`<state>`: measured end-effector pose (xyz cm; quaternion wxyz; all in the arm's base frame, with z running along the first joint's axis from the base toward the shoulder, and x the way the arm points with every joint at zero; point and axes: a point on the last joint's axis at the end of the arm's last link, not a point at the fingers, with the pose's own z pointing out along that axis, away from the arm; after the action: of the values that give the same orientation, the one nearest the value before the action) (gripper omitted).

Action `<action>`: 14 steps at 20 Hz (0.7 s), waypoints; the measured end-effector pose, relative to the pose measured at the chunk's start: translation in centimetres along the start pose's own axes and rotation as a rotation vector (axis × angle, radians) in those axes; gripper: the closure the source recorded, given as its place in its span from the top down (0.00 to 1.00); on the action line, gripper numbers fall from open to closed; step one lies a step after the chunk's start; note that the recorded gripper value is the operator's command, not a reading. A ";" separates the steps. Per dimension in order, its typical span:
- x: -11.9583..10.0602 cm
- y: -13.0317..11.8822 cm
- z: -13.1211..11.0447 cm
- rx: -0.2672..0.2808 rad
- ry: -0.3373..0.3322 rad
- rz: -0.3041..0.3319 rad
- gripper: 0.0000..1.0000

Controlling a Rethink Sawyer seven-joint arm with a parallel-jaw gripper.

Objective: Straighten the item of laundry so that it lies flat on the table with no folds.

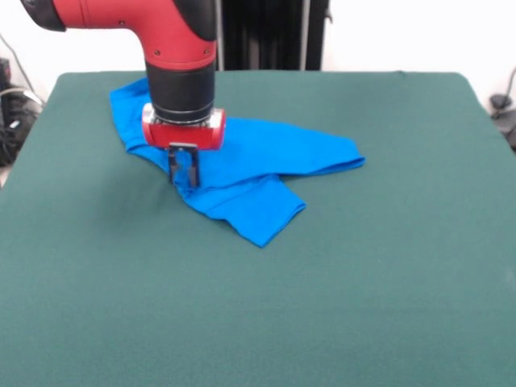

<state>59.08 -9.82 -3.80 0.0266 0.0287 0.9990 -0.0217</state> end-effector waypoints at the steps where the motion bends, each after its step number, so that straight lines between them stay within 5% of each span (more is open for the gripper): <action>1: 0.0 0.0 0.0 0.000 0.000 0.000 1.00; 14: 0.1 -0.3 0.0 0.004 0.002 0.005 1.00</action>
<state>58.97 -10.09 -3.77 0.0253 0.0314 0.9989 -0.0235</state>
